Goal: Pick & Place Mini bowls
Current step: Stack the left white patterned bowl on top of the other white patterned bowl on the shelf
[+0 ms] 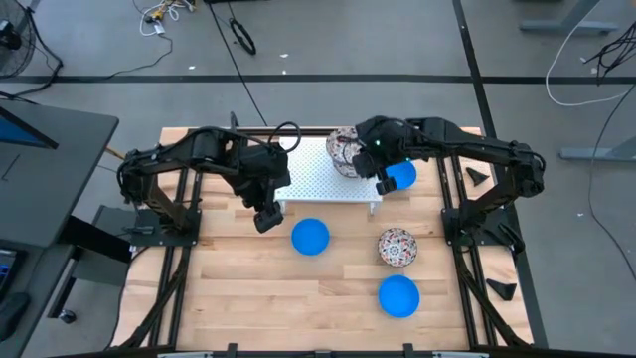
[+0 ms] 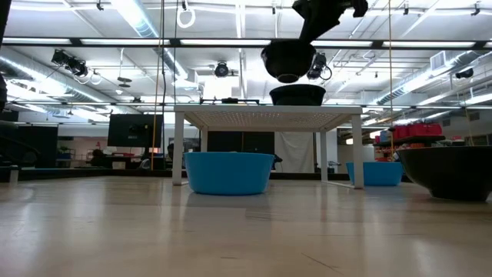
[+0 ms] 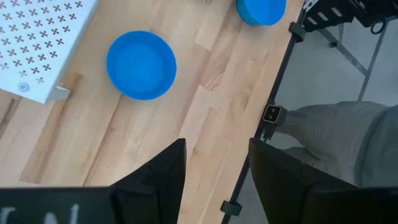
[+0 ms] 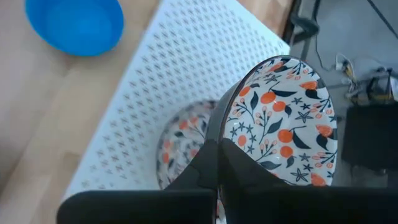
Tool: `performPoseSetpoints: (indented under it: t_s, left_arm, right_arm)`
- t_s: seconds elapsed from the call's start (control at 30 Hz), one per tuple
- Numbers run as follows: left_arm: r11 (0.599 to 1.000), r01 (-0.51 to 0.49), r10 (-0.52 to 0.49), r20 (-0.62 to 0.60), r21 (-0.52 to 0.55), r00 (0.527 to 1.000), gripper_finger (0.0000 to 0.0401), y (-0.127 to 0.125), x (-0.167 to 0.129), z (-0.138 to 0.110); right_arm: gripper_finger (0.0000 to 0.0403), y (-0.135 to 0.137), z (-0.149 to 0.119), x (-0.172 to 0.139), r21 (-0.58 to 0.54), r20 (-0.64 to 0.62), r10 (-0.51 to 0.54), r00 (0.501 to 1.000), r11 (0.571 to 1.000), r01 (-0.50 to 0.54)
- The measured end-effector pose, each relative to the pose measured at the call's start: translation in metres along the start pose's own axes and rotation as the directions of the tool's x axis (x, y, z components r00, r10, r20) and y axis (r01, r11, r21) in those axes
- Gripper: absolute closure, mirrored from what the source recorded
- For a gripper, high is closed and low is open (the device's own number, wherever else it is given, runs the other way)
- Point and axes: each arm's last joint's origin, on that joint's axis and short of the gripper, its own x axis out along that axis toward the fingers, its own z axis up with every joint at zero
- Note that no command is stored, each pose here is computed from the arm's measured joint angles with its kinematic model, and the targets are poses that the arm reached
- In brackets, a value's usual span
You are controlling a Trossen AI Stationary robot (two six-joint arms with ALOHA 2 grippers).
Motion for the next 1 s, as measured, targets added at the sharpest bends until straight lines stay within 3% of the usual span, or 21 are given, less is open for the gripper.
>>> performPoseSetpoints:
  t_s: [0.63, 1.0]
  left_arm:
    - [1.000, -0.016, 0.016, 0.011, 0.024, 1.000, 0.0222, 0.0010, 0.0000, 0.0008]
    - [1.000, -0.016, 0.016, 0.011, 0.023, 1.000, 0.0222, 0.0010, 0.0000, 0.0008]
  right_arm:
    - [0.0403, -0.0013, -0.0076, 0.0032, 0.075, -0.048, 0.040, 0.998, 0.996, -0.036]
    - [0.0403, 0.0014, -0.0055, 0.0030, 0.065, -0.048, 0.043, 0.998, 0.997, -0.040]
